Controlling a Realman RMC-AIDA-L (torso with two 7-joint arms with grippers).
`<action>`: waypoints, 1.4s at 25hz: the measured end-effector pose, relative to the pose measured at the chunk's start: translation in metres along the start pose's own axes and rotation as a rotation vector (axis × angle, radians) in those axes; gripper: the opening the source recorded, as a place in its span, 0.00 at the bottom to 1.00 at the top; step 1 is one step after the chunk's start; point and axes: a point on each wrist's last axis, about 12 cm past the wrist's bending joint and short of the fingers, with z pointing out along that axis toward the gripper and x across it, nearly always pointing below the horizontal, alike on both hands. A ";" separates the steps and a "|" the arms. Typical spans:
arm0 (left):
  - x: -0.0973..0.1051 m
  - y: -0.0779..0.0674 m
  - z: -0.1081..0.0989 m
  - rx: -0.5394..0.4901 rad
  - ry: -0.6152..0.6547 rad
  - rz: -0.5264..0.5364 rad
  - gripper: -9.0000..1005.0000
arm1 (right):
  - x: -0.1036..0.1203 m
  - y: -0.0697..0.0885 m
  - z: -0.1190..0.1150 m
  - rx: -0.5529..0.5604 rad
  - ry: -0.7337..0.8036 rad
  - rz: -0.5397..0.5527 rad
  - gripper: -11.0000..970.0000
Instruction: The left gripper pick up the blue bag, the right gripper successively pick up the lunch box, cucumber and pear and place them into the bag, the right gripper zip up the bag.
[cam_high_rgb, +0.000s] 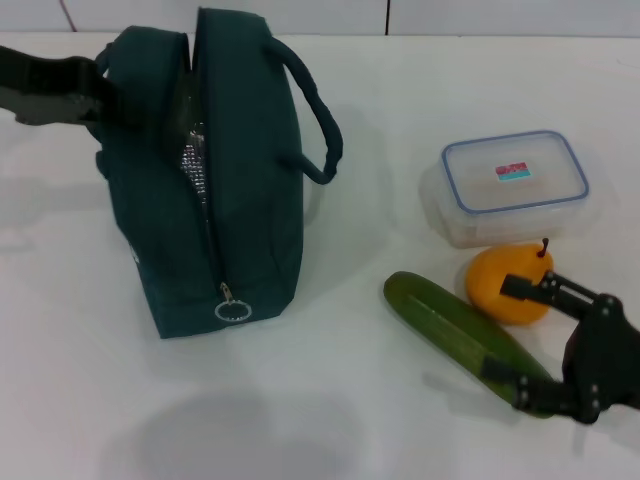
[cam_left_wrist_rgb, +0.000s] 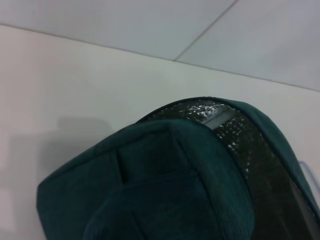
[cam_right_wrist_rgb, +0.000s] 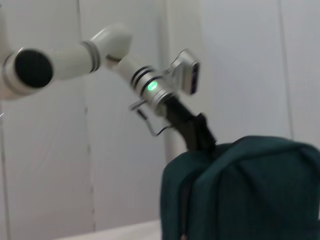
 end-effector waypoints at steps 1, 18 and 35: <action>0.000 -0.001 0.000 0.020 -0.003 0.001 0.08 | -0.001 0.000 0.000 0.023 -0.022 0.013 0.80; 0.000 -0.009 -0.002 0.205 0.002 -0.063 0.05 | -0.007 -0.022 -0.039 0.466 -0.533 0.770 0.79; -0.002 -0.012 -0.002 0.208 -0.001 -0.048 0.05 | 0.022 -0.067 -0.011 0.679 -0.364 1.135 0.77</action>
